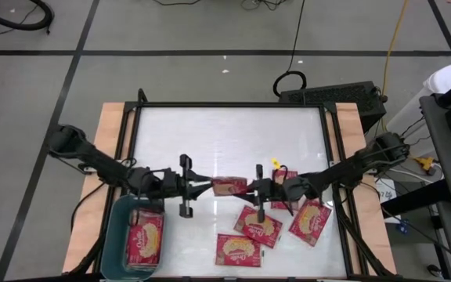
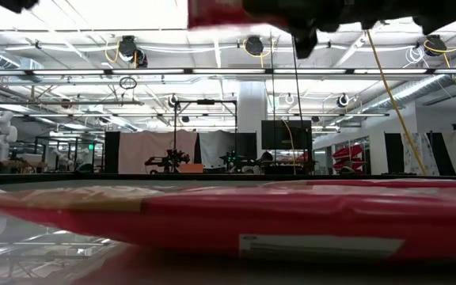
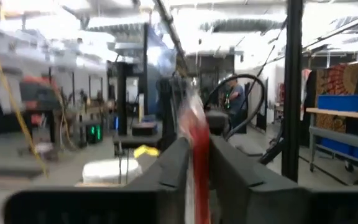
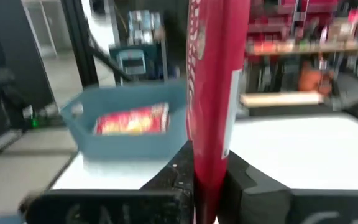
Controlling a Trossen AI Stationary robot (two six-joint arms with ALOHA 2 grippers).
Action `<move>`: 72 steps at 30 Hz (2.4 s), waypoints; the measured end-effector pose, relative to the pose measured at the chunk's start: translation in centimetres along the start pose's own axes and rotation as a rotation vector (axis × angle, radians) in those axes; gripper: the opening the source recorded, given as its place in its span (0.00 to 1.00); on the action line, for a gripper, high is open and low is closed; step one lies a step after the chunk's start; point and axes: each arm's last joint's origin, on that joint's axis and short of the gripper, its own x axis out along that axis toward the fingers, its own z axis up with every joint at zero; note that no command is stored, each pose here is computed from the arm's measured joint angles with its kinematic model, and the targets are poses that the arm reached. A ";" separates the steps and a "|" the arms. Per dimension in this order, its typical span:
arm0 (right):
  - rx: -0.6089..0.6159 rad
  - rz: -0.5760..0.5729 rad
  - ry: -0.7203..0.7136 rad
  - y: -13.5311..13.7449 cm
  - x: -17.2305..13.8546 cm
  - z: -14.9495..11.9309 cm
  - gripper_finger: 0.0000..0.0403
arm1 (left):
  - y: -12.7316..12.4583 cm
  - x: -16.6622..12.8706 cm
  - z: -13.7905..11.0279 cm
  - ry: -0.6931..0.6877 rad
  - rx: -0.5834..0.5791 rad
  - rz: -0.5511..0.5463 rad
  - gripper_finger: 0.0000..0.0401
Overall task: Sort popcorn bags into baskets
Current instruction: Put the red popcorn bag into the blue bin
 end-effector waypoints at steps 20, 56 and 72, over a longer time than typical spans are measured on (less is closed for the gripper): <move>0.231 0.075 0.400 -1.2 -1.9 -1.2 0.02 | 1.3 1.7 5.8 0.462 -0.048 0.046 0.54; 0.267 0.070 0.724 -1.7 -3.3 -3.7 0.03 | 5.1 11.6 -5.9 1.047 -0.162 -0.171 0.28; 0.071 -0.081 0.612 -2.4 -3.4 -2.8 0.27 | 3.0 8.5 -0.5 1.062 -0.237 0.091 0.04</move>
